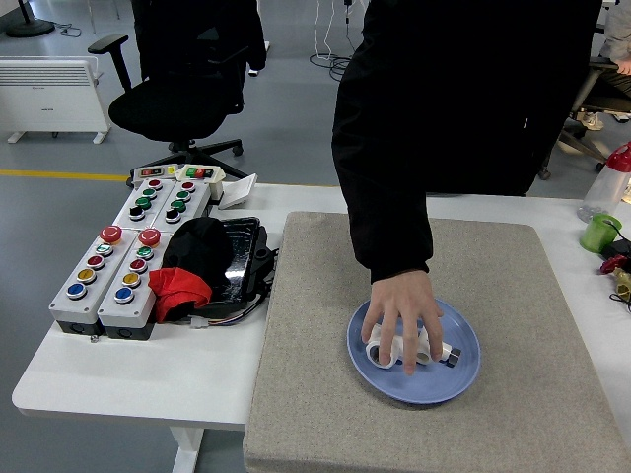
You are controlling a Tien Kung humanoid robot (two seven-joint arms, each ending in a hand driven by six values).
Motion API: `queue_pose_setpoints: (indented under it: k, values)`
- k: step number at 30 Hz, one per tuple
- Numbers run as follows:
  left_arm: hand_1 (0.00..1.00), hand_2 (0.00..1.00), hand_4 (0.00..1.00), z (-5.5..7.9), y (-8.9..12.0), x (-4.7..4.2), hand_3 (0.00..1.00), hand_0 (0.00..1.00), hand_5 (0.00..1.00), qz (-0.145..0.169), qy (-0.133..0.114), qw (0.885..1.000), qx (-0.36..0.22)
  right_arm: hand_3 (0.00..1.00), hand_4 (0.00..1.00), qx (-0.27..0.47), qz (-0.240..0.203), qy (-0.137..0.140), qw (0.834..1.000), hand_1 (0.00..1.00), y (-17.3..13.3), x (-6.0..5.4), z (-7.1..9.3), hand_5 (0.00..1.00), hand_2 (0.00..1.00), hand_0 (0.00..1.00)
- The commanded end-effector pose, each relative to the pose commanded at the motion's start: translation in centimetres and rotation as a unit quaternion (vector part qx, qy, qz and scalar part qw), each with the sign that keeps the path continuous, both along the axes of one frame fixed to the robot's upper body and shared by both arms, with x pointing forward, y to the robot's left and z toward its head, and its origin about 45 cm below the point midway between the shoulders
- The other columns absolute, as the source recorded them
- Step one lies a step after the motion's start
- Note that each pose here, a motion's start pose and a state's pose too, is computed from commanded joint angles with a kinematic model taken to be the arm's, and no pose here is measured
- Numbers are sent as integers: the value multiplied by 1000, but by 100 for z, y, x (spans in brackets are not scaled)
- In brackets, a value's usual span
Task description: Pick pipe place plate twice
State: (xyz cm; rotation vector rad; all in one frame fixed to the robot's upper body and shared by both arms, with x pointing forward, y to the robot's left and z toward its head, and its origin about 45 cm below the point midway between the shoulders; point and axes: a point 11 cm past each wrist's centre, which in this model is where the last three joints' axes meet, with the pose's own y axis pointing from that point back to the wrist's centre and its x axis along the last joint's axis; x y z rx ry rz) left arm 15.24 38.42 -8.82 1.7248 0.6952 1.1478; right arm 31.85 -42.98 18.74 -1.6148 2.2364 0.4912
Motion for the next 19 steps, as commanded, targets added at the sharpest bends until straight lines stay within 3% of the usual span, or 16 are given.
queue_pose_setpoints:
  k: [19]
  values:
    - [624, 634, 409, 32, 36, 59, 567, 656, 998, 9, -8, 1000, 4, 714, 432, 2, -3, -3, 1000, 725, 27, 50, 41, 441, 763, 761]
